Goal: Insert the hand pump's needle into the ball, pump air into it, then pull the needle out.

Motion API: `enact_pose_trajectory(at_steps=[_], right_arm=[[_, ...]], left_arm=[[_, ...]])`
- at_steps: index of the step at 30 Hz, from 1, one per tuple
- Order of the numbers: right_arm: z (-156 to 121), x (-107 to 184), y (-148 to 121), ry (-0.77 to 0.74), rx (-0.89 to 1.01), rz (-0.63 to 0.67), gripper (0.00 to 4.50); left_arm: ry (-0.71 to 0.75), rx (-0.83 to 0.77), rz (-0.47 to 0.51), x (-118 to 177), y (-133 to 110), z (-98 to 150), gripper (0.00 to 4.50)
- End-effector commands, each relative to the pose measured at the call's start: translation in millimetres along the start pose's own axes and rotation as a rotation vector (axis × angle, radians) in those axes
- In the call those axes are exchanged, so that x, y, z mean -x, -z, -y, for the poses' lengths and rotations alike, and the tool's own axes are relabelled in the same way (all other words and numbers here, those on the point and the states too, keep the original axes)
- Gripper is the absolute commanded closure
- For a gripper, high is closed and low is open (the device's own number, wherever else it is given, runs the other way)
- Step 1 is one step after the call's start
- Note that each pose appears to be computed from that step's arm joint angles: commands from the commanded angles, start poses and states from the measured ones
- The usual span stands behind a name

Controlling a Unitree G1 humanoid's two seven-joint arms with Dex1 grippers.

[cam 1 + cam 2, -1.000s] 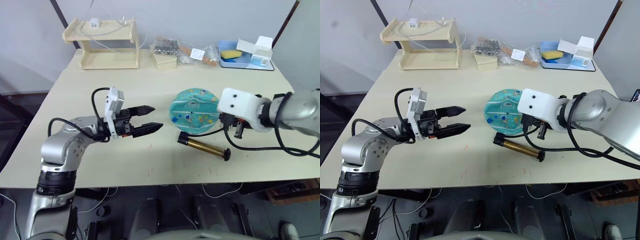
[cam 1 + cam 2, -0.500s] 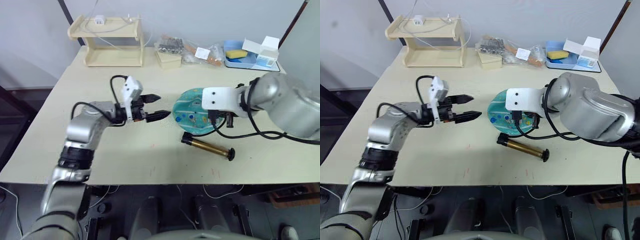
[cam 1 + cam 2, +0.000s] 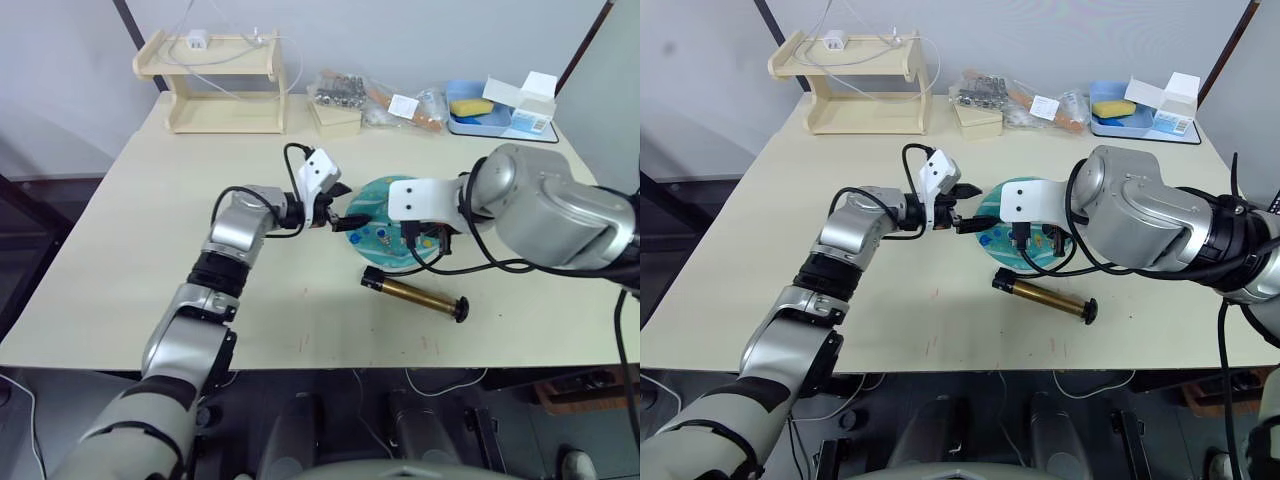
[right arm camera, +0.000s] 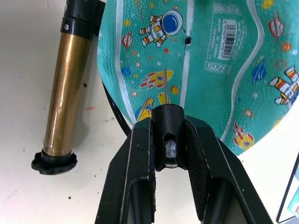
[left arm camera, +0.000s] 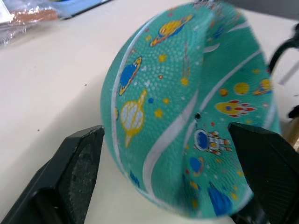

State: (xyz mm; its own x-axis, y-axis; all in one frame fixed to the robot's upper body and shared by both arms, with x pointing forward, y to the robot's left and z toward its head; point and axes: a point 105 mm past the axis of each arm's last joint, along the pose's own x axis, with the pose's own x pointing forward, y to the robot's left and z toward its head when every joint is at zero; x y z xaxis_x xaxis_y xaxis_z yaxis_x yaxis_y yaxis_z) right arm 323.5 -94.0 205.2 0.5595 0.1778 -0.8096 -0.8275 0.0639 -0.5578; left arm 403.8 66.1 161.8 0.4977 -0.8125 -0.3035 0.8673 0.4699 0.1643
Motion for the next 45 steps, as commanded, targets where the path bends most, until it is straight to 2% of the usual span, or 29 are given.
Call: enact_pose_trajectory(at_steps=[1,5,7,8,20,32,45], right_arm=[[5,5,-4,0.038,-0.004,0.016,4.09],[3,2,-4,0.033,-0.008,0.016,4.09],[3,1,-4,0.033,-0.008,0.016,4.09],[3,1,-4,0.034,-0.008,0.015,4.09],[10,-6,-2,0.060,0.002,-0.006,4.09],[17,-27,-5,0.056,0.023,-0.031,4.09],[11,-46,-10,0.010,0.030,-0.024,4.09]], left_arm=[[-0.069,0.001,-0.004,-5,-2,-3,1.85],[-0.104,0.046,-0.021,-8,2,7,3.75],[-0.123,0.067,-0.029,-7,3,11,4.43],[-0.140,0.082,-0.031,-5,2,13,4.50],[-0.212,0.136,-0.066,4,0,33,4.50],[-0.237,0.154,-0.074,0,5,39,4.50],[-0.232,0.170,-0.067,-3,6,45,4.50]])
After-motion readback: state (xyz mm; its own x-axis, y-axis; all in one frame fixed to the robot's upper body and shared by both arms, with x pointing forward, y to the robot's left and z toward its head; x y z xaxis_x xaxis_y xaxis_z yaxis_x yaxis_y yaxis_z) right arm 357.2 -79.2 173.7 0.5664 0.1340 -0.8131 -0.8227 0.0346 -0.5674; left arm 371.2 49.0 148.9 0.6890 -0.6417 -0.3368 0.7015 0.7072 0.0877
